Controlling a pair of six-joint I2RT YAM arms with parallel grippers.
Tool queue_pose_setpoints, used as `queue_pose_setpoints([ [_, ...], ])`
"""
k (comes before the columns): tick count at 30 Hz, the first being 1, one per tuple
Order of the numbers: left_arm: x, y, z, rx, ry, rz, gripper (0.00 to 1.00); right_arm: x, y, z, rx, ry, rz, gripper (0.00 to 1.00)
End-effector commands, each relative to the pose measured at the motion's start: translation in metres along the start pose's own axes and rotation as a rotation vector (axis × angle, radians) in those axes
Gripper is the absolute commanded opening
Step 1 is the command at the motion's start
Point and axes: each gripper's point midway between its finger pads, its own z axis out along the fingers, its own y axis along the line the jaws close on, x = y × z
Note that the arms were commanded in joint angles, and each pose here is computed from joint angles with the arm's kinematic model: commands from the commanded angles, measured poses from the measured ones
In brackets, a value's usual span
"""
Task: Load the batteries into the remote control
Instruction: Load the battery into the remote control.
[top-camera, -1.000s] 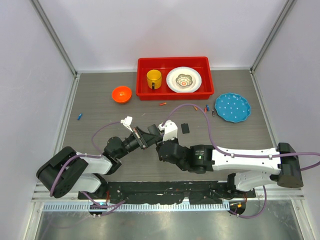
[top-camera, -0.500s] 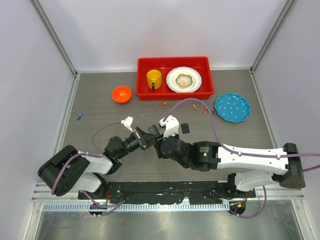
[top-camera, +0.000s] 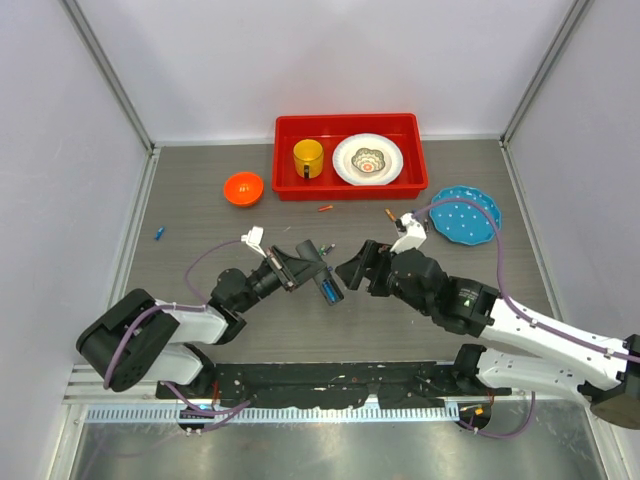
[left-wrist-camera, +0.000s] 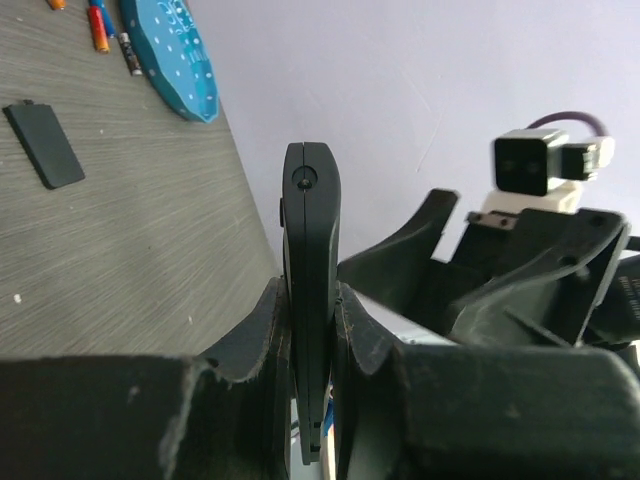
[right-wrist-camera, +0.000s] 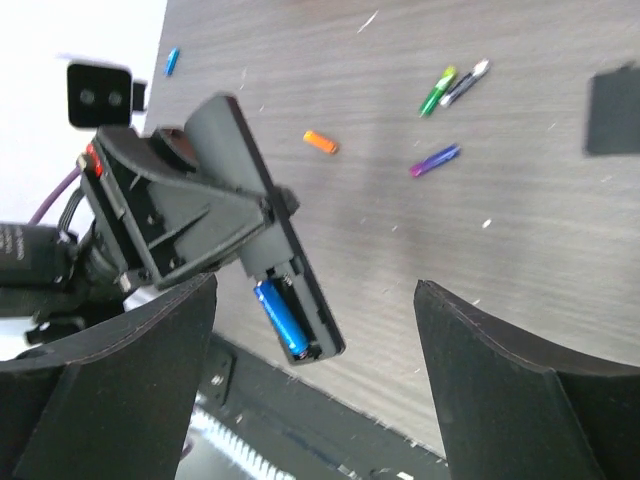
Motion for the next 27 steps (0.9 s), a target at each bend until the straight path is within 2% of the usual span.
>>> queue_pose_setpoints([
  [1,-0.025,-0.072,0.005,0.271,-0.092,0.014,0.00,0.008,0.044,-0.010,-0.230,0.121,0.212,0.86],
  [7,-0.024,-0.070,0.009,0.264,-0.079,-0.018,0.00,0.020,0.053,-0.002,-0.298,0.216,0.322,0.87],
  [11,-0.024,-0.070,0.007,0.263,-0.079,-0.017,0.00,0.030,0.045,0.008,-0.283,0.241,0.355,0.88],
  [27,-0.024,-0.068,0.006,0.261,-0.087,0.008,0.00,0.032,0.026,0.015,-0.240,0.237,0.379,0.88],
])
